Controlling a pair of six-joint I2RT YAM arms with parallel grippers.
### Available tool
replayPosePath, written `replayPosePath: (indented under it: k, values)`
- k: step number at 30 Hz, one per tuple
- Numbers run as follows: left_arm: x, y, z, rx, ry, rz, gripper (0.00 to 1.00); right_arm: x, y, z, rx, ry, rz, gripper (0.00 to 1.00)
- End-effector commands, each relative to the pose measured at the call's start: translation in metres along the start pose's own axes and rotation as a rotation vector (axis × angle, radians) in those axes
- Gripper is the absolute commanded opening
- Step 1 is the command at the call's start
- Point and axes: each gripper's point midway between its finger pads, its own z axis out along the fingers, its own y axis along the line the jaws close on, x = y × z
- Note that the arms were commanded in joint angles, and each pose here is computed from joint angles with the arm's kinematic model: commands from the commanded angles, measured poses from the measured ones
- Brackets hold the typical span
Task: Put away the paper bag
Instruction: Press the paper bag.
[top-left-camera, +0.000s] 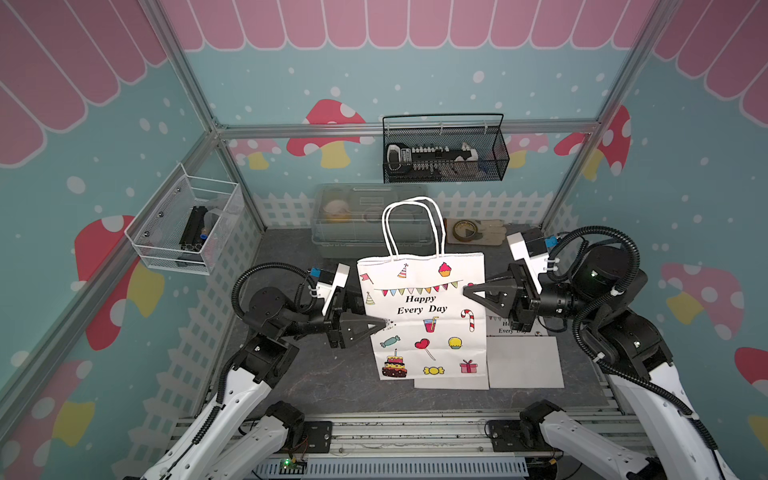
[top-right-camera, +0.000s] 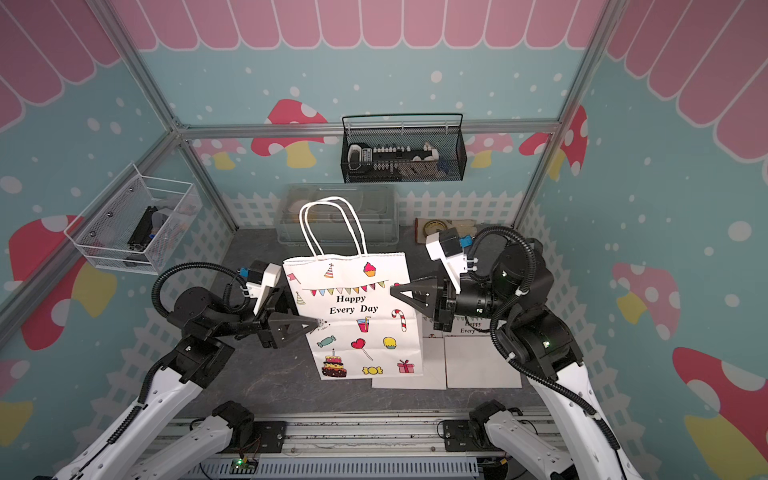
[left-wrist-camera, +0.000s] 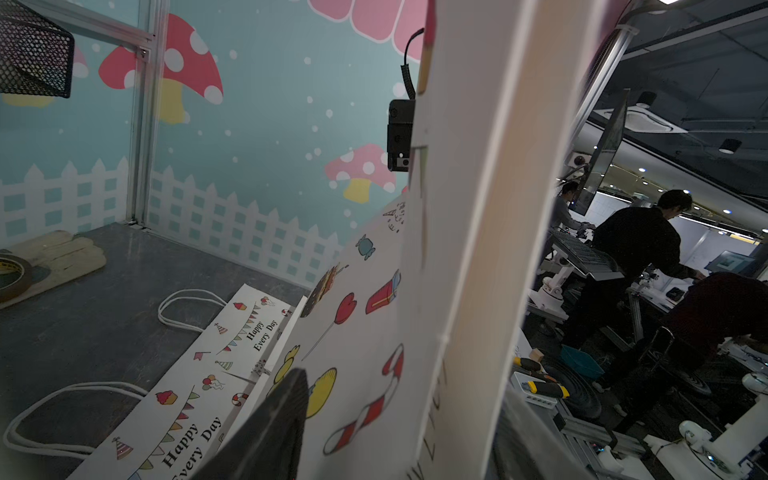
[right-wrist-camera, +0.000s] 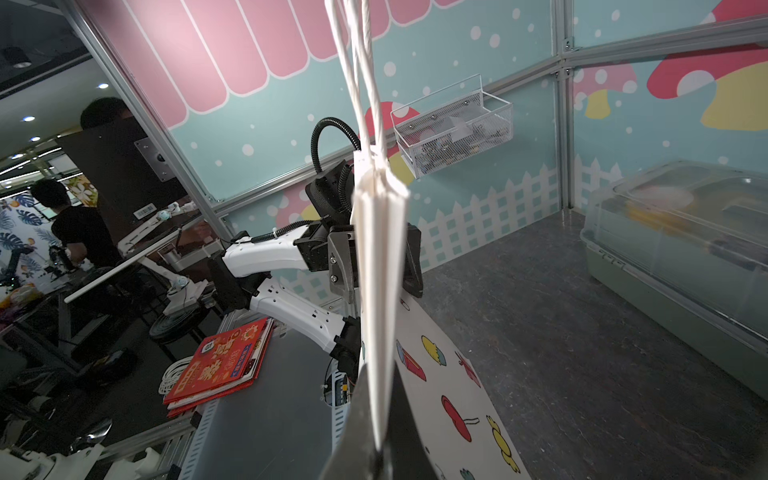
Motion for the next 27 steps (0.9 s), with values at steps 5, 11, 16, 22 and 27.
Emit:
replayPosePath:
  k: [5, 11, 16, 22, 27]
  values:
    - [0.000, -0.012, -0.003, 0.030, 0.008, 0.033, 0.51, -0.007, -0.008, 0.006, -0.064, 0.019, 0.019, 0.00]
    - [0.001, -0.011, -0.005, 0.007, 0.011, 0.038, 0.41, -0.014, -0.018, 0.010, -0.048, 0.017, 0.043, 0.00]
    - [0.003, -0.006, -0.005, -0.026, 0.023, 0.033, 0.33, -0.018, -0.024, 0.010, -0.007, 0.002, 0.050, 0.00]
    - [0.003, 0.002, -0.003, -0.041, 0.026, 0.013, 0.30, -0.026, -0.031, 0.006, 0.071, -0.041, 0.059, 0.00]
    - [0.004, 0.012, 0.000, -0.064, 0.027, -0.010, 0.20, -0.026, -0.029, 0.002, 0.092, -0.058, 0.061, 0.00]
